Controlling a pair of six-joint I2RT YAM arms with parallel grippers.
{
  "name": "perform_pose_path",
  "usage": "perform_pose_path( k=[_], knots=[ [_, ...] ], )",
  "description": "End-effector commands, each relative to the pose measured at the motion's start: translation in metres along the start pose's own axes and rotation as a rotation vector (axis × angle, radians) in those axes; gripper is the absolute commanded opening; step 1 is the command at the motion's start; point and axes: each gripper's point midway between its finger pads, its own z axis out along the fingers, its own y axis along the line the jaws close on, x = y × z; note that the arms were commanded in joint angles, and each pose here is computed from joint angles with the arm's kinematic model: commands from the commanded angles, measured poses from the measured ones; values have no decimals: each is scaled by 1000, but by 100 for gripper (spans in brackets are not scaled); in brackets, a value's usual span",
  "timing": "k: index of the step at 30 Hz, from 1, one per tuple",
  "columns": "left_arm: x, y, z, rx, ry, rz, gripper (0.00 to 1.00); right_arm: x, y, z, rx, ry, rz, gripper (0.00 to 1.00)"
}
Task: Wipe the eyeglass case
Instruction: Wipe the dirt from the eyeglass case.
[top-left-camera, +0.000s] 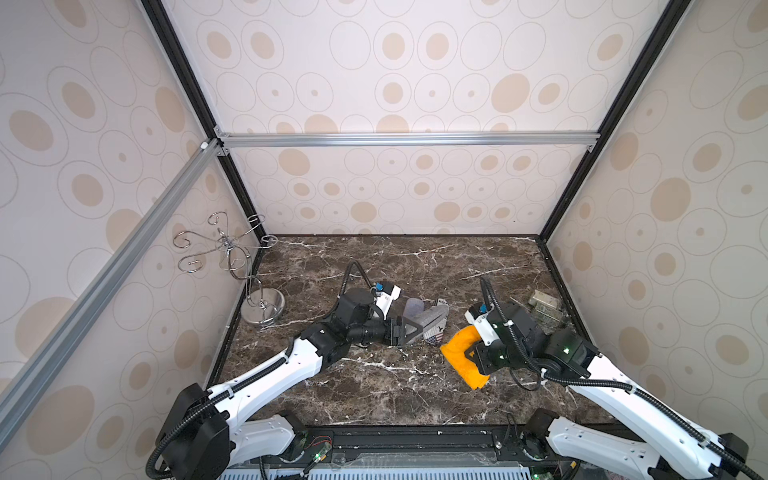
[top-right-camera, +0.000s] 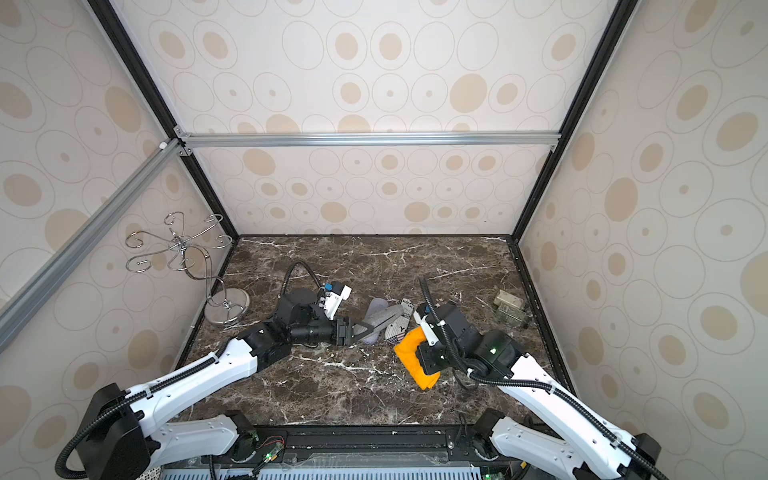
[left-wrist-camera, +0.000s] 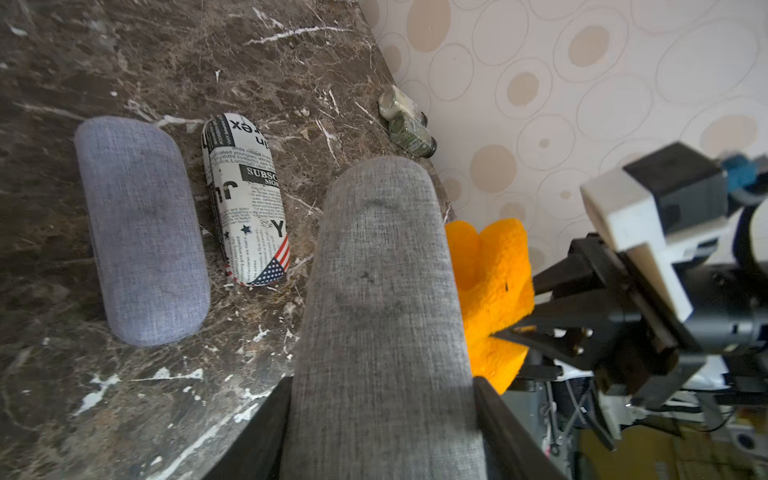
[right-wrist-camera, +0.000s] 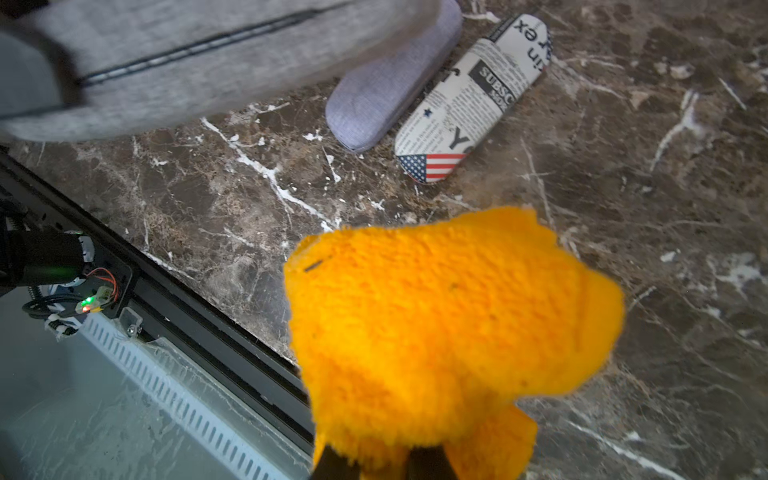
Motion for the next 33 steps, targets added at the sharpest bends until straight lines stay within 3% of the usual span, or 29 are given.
perform_pose_path(
  k=[1,6,9,18,24,27,33],
  knots=[
    [-14,-31,-3,107,11,-114,28,-31,20,7,-7,-123,-41,0],
    [-8,-35,1,167,44,-227,24,-55,63,15,-156,-196,-76,0],
    [-9,-39,-1,176,47,-237,24,-57,68,24,-167,-196,-74,0],
    [-6,-45,-7,178,75,-223,24,-56,-18,29,83,-225,139,0],
    [-3,-46,-7,184,86,-201,23,-62,-47,20,141,-240,191,0],
    [-7,-49,-7,188,79,-185,23,-61,-25,23,39,-204,157,0],
    [-13,-48,-3,187,65,-169,23,-63,44,16,-112,-256,0,0]
  ],
)
